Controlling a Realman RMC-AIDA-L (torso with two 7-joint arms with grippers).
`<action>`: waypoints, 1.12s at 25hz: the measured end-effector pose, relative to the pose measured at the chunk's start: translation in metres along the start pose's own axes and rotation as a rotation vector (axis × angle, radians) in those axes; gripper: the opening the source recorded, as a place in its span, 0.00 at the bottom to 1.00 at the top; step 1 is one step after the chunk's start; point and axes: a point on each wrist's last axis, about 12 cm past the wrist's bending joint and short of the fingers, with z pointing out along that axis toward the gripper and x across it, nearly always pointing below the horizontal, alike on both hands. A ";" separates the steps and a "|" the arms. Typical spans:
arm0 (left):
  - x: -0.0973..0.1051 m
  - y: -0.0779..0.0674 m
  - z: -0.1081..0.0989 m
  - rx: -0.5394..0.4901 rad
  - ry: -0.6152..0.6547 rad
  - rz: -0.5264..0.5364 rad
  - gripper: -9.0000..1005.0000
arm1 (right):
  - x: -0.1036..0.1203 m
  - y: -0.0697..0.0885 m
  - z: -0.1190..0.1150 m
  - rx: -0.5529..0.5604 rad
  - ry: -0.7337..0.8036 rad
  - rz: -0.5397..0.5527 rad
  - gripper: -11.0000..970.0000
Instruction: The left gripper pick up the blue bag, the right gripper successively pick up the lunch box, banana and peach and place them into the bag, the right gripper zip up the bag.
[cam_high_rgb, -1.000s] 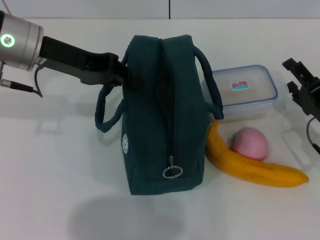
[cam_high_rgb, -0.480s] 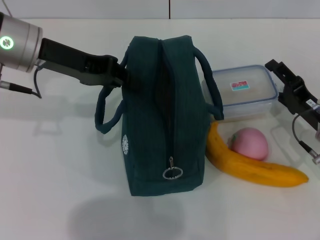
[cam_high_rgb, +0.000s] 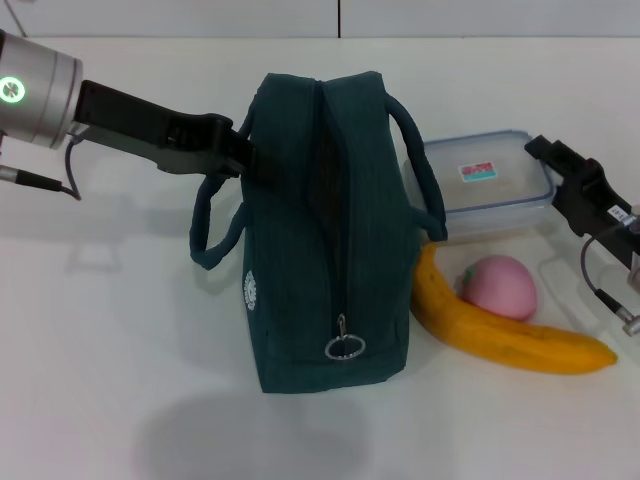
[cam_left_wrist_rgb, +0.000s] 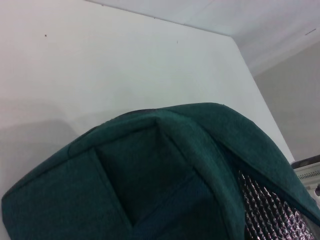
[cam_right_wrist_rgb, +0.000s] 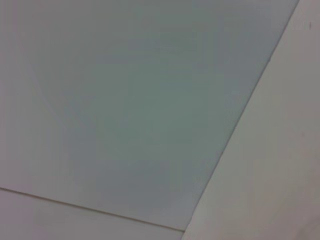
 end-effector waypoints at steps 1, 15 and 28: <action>0.000 0.000 0.000 0.000 0.000 0.000 0.06 | 0.000 0.000 0.000 0.000 0.004 -0.001 0.65; 0.000 0.000 0.001 0.003 0.003 0.023 0.06 | -0.002 0.004 -0.009 -0.071 0.008 -0.024 0.23; 0.000 0.000 0.002 0.006 0.005 0.024 0.06 | -0.007 0.009 -0.013 -0.128 0.001 -0.045 0.22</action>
